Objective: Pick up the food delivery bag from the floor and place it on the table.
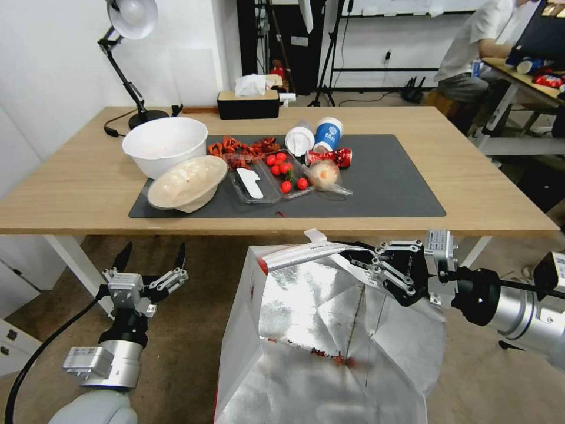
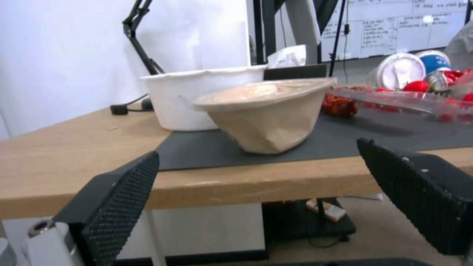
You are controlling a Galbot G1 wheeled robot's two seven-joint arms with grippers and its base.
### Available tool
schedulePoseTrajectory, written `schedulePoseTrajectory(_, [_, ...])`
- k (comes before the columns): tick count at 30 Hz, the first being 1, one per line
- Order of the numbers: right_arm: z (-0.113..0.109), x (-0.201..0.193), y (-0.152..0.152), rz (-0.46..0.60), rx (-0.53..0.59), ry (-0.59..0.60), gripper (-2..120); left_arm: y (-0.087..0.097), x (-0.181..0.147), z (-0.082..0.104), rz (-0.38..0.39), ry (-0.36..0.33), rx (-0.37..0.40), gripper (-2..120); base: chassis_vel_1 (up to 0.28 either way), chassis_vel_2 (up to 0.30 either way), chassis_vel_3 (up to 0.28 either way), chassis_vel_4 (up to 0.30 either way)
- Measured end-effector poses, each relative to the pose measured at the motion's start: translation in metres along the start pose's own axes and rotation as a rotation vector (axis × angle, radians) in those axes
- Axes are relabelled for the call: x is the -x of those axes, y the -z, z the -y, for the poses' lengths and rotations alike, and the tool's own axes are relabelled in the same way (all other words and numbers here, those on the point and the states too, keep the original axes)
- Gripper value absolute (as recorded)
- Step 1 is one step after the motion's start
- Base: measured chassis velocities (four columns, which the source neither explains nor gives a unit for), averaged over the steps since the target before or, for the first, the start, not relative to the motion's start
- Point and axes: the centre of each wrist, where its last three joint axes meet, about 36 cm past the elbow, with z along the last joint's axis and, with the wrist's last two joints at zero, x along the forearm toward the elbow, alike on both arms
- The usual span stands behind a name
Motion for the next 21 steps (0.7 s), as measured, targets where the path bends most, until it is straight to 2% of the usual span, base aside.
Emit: schedulePoseTrajectory(21, [0.0022,-0.0007,-0.0033,0.004,0.001,-0.009,0,-0.0038,0.0043,0.0002,0.004,0.001,-0.008,100,0.000,0.000,0.000,0.000])
